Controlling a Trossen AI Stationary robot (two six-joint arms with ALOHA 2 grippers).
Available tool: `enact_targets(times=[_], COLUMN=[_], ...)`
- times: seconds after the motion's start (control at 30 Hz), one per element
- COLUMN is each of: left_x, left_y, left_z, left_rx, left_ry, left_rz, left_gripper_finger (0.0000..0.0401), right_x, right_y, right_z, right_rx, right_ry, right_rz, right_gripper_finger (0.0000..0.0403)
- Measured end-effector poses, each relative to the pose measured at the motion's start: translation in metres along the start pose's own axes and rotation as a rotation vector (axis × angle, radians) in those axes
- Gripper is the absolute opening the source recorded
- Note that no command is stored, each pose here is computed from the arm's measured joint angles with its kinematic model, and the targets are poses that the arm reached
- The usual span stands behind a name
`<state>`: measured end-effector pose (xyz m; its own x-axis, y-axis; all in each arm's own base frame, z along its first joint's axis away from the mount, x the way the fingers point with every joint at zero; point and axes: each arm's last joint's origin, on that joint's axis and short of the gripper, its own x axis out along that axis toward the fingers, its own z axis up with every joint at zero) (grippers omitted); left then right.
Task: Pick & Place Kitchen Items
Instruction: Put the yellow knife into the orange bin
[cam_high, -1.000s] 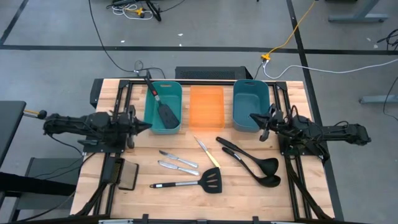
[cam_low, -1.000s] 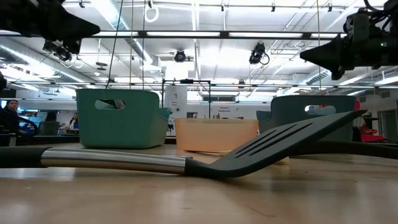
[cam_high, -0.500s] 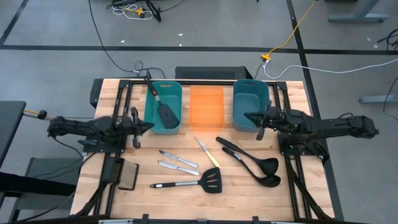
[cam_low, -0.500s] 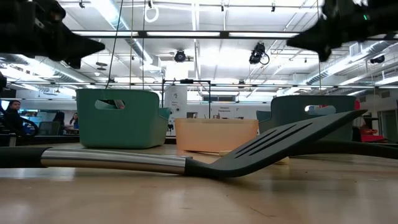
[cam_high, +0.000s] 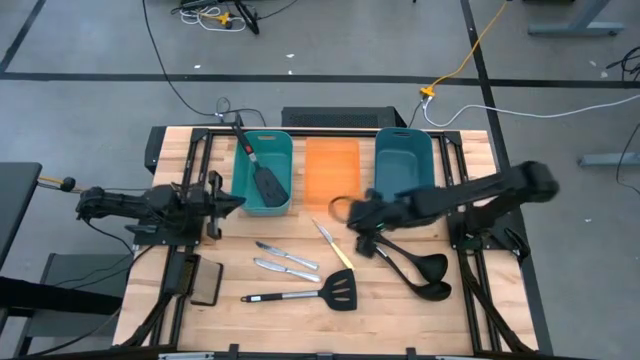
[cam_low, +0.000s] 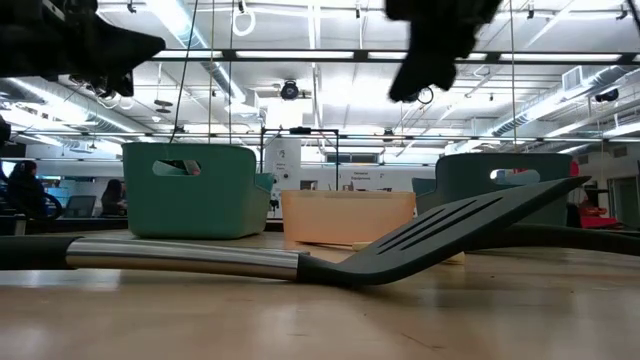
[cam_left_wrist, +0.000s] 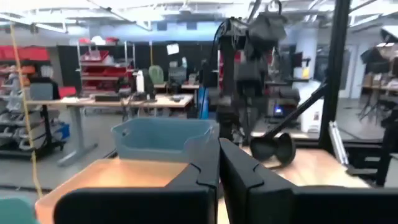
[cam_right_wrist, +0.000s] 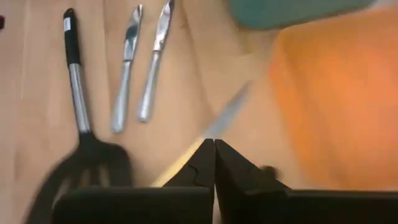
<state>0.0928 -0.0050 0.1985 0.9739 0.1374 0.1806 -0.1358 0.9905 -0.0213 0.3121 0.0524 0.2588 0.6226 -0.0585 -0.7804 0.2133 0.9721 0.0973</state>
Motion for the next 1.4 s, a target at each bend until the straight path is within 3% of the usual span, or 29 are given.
enact_targets(times=[0.13,0.3,0.43,0.57,0.8,1.1,1.4], left_x=[0.0,0.0,0.0,0.0,0.0,0.0,0.0], left_y=[-0.001,-0.002,-0.002,-0.002,-0.003,-0.003,-0.003], left_z=[-0.002,-0.005,-0.005,-0.005,-0.006,-0.007,-0.009], left_rx=[-0.01,-0.013,-0.014,-0.02,-0.015,-0.009,-0.001], left_ry=[0.022,0.046,0.047,0.055,0.059,0.072,0.088], left_rz=[-0.034,-0.061,-0.063,-0.079,-0.088,-0.085,-0.086], left_gripper_finger=[0.001,0.0007,0.0014,0.0016,0.0007,0.0016,0.0007], right_x=[0.037,0.08,0.109,0.12,0.119,0.118,0.142], right_y=[0.018,0.033,0.037,0.034,0.027,0.029,0.032], right_z=[0.017,0.024,0.016,0.009,0.003,-0.001,-0.016], right_rx=[0.129,0.197,0.28,0.359,0.331,0.281,0.238], right_ry=[0.078,0.178,0.248,0.283,0.286,0.317,0.364], right_rz=[0.05,0.119,0.083,0.016,-0.141,-0.149,-0.18], right_gripper_finger=[0.003,0.0109,0.0167,0.0198,0.0194,0.0185,0.0185])
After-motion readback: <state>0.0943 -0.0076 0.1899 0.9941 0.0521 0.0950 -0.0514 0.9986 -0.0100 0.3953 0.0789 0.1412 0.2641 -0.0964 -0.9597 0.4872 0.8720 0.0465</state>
